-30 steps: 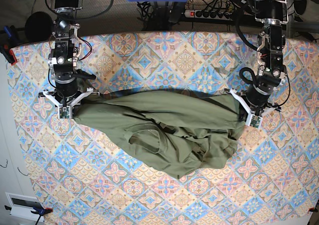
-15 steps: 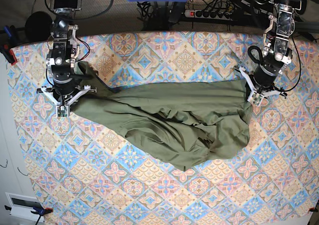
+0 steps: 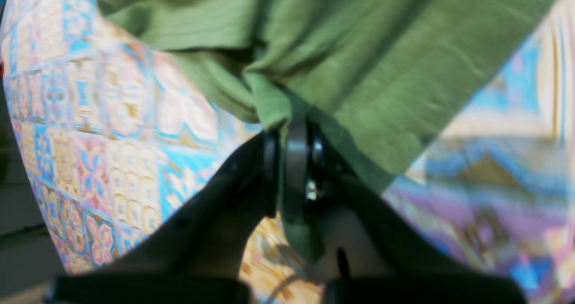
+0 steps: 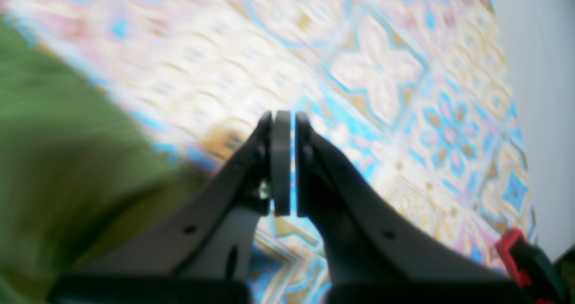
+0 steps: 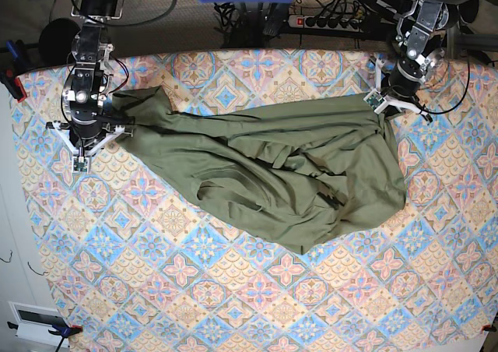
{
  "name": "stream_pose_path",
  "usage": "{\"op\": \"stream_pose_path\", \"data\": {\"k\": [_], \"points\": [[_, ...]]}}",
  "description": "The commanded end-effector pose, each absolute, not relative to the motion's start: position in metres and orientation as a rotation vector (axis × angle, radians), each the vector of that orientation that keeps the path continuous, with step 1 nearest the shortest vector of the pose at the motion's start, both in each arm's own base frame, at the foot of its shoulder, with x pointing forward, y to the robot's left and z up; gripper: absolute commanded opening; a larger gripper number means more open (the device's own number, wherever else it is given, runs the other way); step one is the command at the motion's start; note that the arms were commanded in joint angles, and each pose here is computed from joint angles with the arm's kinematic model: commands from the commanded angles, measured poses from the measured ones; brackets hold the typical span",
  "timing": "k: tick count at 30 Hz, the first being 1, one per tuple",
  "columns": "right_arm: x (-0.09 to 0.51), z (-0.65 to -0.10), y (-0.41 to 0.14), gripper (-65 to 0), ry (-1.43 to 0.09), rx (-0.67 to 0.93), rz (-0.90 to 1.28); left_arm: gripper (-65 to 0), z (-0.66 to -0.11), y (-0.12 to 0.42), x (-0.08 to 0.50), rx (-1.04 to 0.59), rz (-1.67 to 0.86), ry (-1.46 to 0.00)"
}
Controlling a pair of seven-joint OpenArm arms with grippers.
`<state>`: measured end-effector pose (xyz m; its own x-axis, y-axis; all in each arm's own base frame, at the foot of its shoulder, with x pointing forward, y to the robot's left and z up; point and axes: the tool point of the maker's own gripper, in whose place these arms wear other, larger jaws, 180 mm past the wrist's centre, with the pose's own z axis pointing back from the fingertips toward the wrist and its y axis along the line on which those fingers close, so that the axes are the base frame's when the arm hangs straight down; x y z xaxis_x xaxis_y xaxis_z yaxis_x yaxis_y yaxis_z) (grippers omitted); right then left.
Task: Layout the t-shirt on the table in an organized manner, then fold the t-shirt properly
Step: 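Pull the held edge away from the right gripper to stretch the shirt, then release with the left gripper and regrasp the shirt hem further along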
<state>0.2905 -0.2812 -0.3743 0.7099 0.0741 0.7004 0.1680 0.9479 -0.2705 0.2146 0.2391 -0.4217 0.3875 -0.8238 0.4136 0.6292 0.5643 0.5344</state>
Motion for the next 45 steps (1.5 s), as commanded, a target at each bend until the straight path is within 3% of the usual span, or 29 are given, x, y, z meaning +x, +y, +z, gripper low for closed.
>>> {"op": "stream_pose_path", "data": {"k": [1, 5, 9, 13, 18, 31, 45], "points": [[0.311, -0.350, -0.284, -64.3, -0.874, -0.344, -0.049, -65.0, -0.415, 0.244, 0.220, 0.343, -0.968, -0.730], [0.327, -0.337, -0.284, -63.9, -0.914, -0.343, -0.056, -65.0, -0.419, 0.247, 0.217, 0.355, -0.989, -0.724], [0.328, -0.331, -0.280, -56.5, -0.932, -0.341, -0.045, -63.5, -0.418, 0.249, 0.218, 0.355, -0.970, -0.725], [0.318, -0.339, -0.280, -51.2, -0.906, -0.342, -0.040, -50.8, -0.417, 0.240, 0.220, 0.273, -0.863, -0.762], [0.311, -0.345, -0.279, -51.1, -0.888, -0.341, -0.035, -32.1, -0.402, 0.244, 0.231, 0.106, -0.563, -0.846], [0.314, -0.347, -0.270, -51.1, -0.890, -0.326, -0.014, -30.7, -0.344, 0.287, 0.302, -0.181, 0.056, -0.986], [0.314, -0.348, -0.267, -51.1, -0.887, -0.320, -0.009, -30.7, -0.361, 0.271, 0.348, -0.289, 0.199, -0.918]]}}
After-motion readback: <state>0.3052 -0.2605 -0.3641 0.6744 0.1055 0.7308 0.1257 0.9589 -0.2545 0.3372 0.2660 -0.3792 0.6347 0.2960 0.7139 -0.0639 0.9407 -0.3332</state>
